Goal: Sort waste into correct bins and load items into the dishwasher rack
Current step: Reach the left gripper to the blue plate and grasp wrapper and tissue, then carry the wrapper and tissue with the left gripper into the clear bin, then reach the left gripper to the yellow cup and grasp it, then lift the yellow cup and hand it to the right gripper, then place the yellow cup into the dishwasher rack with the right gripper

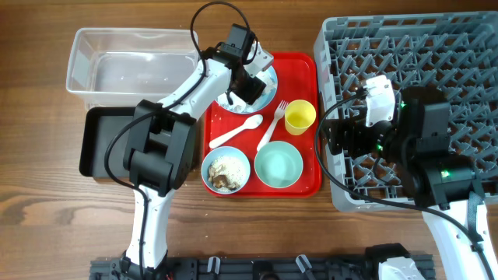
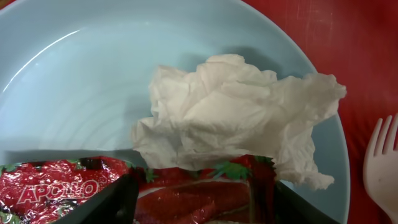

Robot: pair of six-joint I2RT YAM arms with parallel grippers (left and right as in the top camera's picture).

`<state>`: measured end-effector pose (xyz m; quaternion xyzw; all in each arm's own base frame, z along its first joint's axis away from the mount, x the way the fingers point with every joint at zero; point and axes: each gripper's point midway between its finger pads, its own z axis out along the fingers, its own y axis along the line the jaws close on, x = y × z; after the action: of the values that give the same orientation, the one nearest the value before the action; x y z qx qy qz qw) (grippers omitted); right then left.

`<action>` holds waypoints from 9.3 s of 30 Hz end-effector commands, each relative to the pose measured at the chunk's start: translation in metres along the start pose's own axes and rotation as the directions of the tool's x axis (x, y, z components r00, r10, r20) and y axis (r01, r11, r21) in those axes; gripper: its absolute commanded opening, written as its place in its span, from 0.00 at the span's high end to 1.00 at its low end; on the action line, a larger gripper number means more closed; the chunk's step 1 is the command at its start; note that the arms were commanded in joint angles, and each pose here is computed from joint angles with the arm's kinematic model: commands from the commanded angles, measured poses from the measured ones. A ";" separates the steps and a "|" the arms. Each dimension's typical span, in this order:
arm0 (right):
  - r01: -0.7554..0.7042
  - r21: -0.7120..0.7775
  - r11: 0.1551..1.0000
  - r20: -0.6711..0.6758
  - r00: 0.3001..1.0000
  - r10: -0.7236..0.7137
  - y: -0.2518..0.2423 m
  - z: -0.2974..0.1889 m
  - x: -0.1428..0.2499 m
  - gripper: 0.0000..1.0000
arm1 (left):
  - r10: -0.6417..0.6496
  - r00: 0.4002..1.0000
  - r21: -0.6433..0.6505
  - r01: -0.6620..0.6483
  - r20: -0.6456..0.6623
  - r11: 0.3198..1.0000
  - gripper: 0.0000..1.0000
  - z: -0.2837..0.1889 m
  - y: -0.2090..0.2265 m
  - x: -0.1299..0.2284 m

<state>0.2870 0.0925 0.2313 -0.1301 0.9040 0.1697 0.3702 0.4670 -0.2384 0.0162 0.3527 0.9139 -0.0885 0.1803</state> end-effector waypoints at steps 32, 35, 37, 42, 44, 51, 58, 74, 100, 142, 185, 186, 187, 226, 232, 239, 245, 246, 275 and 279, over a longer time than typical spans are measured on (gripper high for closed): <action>0.008 -0.024 1.000 0.008 1.000 -0.008 0.006 -0.002 -0.005 0.00 | -0.344 0.845 -0.031 0.389 0.409 0.921 0.96 -0.203 0.065 -0.071; 0.008 -0.024 1.000 0.008 1.000 -0.008 0.006 -0.002 -0.005 0.00 | -0.367 0.826 -0.047 0.426 0.427 0.903 0.96 -0.224 0.082 -0.060; 0.008 -0.024 1.000 0.008 1.000 -0.008 0.006 -0.002 -0.005 0.00 | -0.399 0.816 -0.061 0.464 0.418 0.884 0.96 -0.229 0.100 -0.047; 0.008 -0.024 1.000 0.008 1.000 -0.008 0.006 -0.002 -0.005 0.00 | -0.488 0.797 -0.105 0.553 0.354 0.827 0.96 -0.221 0.137 -0.006; 0.008 -0.024 1.000 0.008 1.000 -0.008 0.006 -0.002 -0.005 0.00 | -0.527 0.785 -0.131 0.589 0.326 0.797 0.96 -0.213 0.153 0.013; 0.008 -0.024 1.000 0.008 1.000 -0.008 0.006 -0.002 -0.005 0.00 | -0.651 0.733 -0.172 0.680 0.197 0.713 0.91 -0.164 0.190 0.080; 0.008 -0.024 1.000 0.008 1.000 -0.008 0.006 -0.002 -0.005 0.00 | -0.671 0.718 -0.178 0.696 0.183 0.696 0.14 -0.153 0.200 0.091; 0.010 -0.023 1.000 0.016 1.000 -0.010 0.006 -0.002 -0.007 0.00 | -0.528 0.828 0.193 0.496 0.186 0.846 0.00 -0.202 0.060 0.003; -0.046 0.009 0.999 0.025 0.999 0.046 0.000 -0.002 -0.009 0.00 | -0.498 0.862 0.224 0.506 -0.092 0.833 0.19 -0.061 -0.119 -0.021; -0.117 -0.354 0.928 0.033 0.990 0.137 0.047 0.027 -0.039 0.01 | -0.523 0.813 0.882 0.419 -0.257 0.217 0.96 -0.196 -0.075 -0.024; 0.060 -0.740 0.670 0.135 0.989 0.060 0.088 0.064 -0.075 0.44 | -0.458 0.821 0.918 0.396 -0.342 0.025 0.96 -0.227 -0.115 -0.027; 0.061 -0.742 0.667 0.134 0.989 0.059 0.089 0.063 -0.074 0.48 | -0.458 0.821 0.918 0.396 -0.342 0.025 0.96 -0.227 -0.115 -0.027; 0.058 -0.743 0.666 0.131 0.990 0.060 0.090 0.063 -0.074 0.55 | -0.458 0.821 0.918 0.396 -0.342 0.025 0.94 -0.227 -0.115 -0.027; -0.451 0.336 0.827 -0.114 0.852 0.511 -0.078 -0.076 0.015 0.69 | -0.458 0.846 0.463 0.532 -0.272 0.709 0.47 -0.115 -0.050 0.036; -0.471 0.477 0.743 -0.233 0.747 0.623 -0.089 -0.065 0.055 0.69 | -0.481 0.836 0.273 0.543 -0.262 0.794 0.44 -0.100 -0.020 0.051; -0.394 0.563 0.726 -0.374 0.662 0.649 -0.098 -0.025 0.083 0.69 | -0.481 0.839 0.268 0.539 -0.255 0.798 0.44 -0.100 -0.019 0.051; -0.340 0.573 0.746 -0.458 0.622 0.636 -0.096 -0.001 0.094 0.68 | -0.481 0.839 0.268 0.539 -0.255 0.798 0.43 -0.100 -0.019 0.051; -0.334 0.575 0.747 -0.471 0.611 0.636 -0.097 0.003 0.097 0.68 | -0.481 0.839 0.268 0.539 -0.255 0.798 0.43 -0.100 -0.019 0.051; -0.371 0.283 0.884 -0.258 0.858 0.443 -0.060 -0.030 -0.016 0.16 | -0.675 0.734 0.087 0.679 -0.075 0.729 0.07 -0.247 -0.005 0.035; -0.369 0.279 0.887 -0.241 0.867 0.437 -0.060 -0.031 -0.020 0.16 | -0.726 0.665 0.027 0.740 -0.174 0.672 0.00 -0.233 -0.025 0.054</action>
<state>0.2988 0.0222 0.2483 0.0966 0.9712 0.1085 0.1888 0.3589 -0.1536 0.2322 0.0289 0.9754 -0.2031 0.0810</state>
